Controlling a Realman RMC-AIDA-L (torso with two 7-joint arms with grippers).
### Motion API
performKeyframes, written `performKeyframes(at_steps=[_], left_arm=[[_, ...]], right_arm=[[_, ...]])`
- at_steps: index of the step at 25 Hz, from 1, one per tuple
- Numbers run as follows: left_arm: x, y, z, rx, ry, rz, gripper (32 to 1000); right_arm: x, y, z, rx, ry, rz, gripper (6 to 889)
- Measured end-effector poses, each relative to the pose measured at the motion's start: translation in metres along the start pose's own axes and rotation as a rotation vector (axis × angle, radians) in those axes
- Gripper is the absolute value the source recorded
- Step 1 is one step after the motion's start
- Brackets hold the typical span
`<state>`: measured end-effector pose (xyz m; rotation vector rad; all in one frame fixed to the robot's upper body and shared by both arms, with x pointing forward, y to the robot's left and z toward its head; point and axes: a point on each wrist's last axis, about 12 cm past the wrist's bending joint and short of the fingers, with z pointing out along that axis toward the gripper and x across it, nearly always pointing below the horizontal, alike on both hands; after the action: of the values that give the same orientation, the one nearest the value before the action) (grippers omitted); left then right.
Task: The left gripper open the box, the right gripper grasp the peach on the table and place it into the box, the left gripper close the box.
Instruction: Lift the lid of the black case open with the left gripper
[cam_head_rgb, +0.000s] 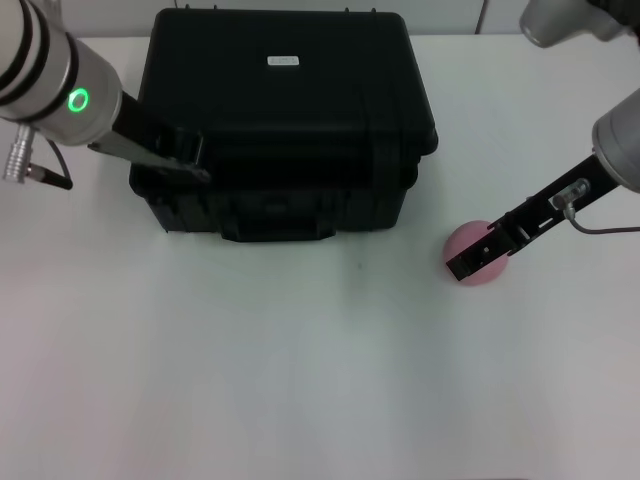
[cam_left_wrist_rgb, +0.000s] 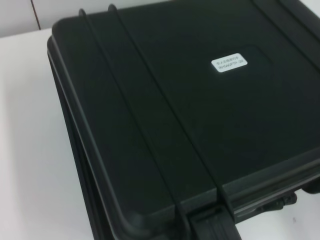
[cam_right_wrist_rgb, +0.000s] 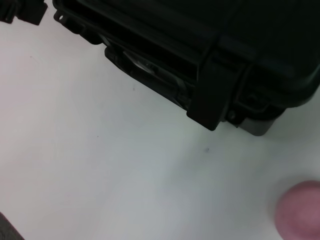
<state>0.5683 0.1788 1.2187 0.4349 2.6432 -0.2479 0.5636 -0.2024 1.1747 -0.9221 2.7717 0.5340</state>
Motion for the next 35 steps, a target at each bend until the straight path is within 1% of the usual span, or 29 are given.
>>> performKeyframes(at_steps=[6, 11, 16, 20, 23, 29, 35], left_arm=[[-0.0024, 0.002, -0.005, -0.002, -0.008, -0.007, 381], [-0.0057, 0.006, -0.009, -0.002, -0.02, -0.01, 381], [-0.0085, 0.01, -0.013, -0.001, -0.024, -0.013, 381], [-0.0093, 0.012, -0.015, 0.001, -0.028, -0.016, 382], [-0.0109, 0.011, -0.019, 0.002, -0.035, -0.011, 382], [-0.017, 0.006, -0.025, 0.002, -0.048, 0.011, 382], [-0.0188, 0.004, -0.027, 0.004, -0.053, 0.024, 382]], right_arm=[[0.0, 0.0, 0.0, 0.0, 0.0, 0.0, 795], [0.001, -0.001, 0.001, -0.004, 0.005, 0.004, 794], [0.001, -0.001, 0.003, -0.009, 0.013, 0.004, 793], [0.0, -0.001, 0.003, -0.009, 0.014, 0.001, 791], [0.0, -0.001, 0.003, -0.009, 0.013, 0.001, 790], [0.001, -0.002, 0.004, -0.011, 0.015, 0.004, 789], [0.0, -0.002, 0.005, -0.012, 0.017, 0.006, 787]])
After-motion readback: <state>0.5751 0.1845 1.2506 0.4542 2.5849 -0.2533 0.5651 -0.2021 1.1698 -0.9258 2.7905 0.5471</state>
